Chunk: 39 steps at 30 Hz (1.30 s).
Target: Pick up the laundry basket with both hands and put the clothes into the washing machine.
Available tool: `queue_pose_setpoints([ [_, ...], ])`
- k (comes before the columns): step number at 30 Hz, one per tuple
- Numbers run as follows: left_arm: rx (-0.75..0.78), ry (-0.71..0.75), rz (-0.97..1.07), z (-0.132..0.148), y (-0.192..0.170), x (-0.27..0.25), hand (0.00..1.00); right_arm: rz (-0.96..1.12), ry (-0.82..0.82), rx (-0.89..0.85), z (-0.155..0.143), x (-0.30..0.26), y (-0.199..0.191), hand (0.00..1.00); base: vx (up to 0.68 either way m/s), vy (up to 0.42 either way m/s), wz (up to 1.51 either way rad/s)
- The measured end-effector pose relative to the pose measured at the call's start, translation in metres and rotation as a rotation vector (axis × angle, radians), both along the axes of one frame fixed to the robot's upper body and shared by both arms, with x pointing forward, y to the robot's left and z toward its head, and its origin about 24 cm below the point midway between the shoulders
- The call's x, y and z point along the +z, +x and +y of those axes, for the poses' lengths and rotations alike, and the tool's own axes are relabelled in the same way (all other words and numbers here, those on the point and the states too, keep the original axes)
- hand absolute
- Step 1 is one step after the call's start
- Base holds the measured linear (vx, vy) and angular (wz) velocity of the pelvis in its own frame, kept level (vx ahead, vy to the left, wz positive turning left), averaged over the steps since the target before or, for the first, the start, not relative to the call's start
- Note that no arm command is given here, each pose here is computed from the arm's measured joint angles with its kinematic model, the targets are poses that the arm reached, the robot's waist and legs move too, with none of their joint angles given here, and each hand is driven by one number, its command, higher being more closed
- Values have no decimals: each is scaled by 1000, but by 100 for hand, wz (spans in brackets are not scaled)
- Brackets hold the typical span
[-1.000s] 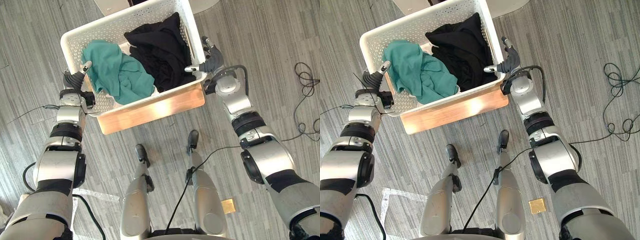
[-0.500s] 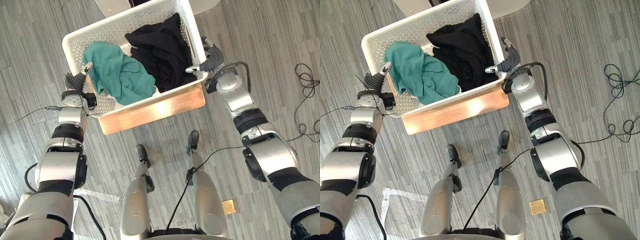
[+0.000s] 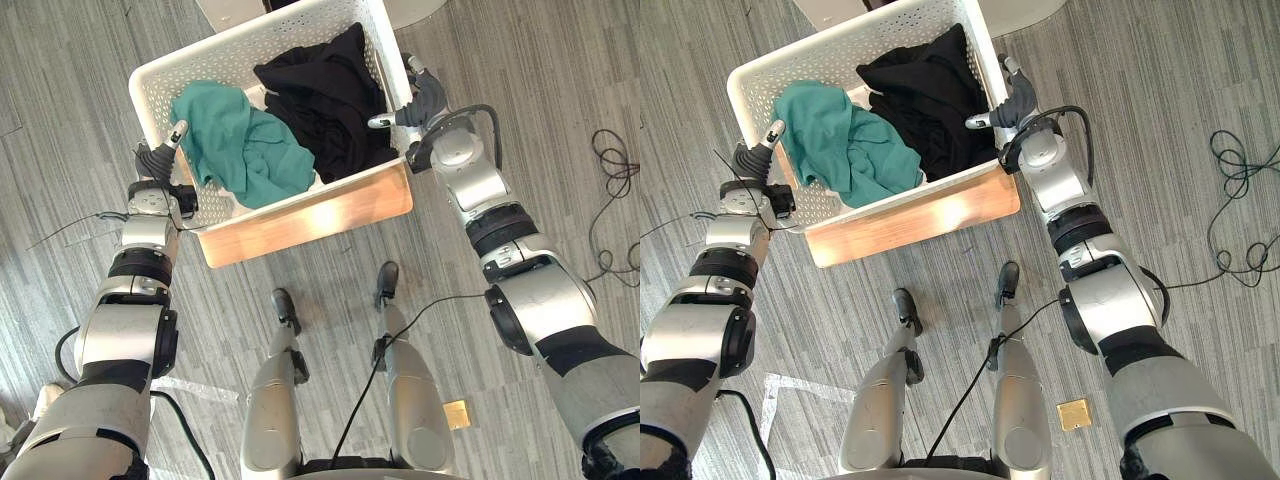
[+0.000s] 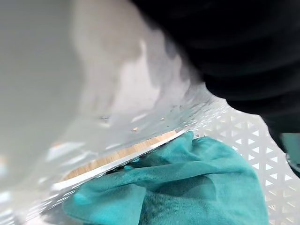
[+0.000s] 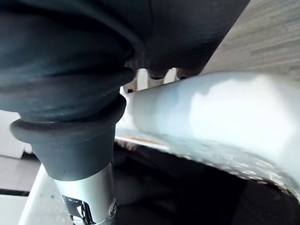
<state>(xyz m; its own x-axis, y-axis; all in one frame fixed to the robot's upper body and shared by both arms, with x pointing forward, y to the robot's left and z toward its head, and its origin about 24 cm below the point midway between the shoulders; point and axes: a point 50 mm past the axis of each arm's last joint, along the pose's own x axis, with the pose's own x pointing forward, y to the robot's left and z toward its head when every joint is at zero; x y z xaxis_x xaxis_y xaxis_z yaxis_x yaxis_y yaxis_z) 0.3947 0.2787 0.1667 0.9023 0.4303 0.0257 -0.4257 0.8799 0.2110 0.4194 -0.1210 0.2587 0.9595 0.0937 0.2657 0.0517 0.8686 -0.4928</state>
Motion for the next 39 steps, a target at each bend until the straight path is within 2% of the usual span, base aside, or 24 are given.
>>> queue_pose_setpoints([
  [10, -10, 4, -6, -4, 2, 2, 0, 64, 77, -17, -2, -13, 4, 0, -8, 11, 2],
  [11, -11, 6, -8, -4, 2, 3, 100, 65, 84, -18, -2, -14, 4, 0, 0, 0, 0],
  [12, -13, 6, -10, -4, 2, 3, 100, 65, 89, -19, -3, -14, 4, 100, -17, 27, 3],
  [19, -42, 47, -26, -12, 5, 11, 100, 67, 89, -27, -8, -17, 4, 100, -23, 25, 8],
  [28, -106, 190, 39, -23, 8, 8, 100, 82, 54, -86, -24, -22, 6, 100, -6, 5, 1],
  [39, -206, 315, 263, -33, 6, -25, 100, 216, 50, -141, -40, -67, 4, 100, -9, 25, -2],
])
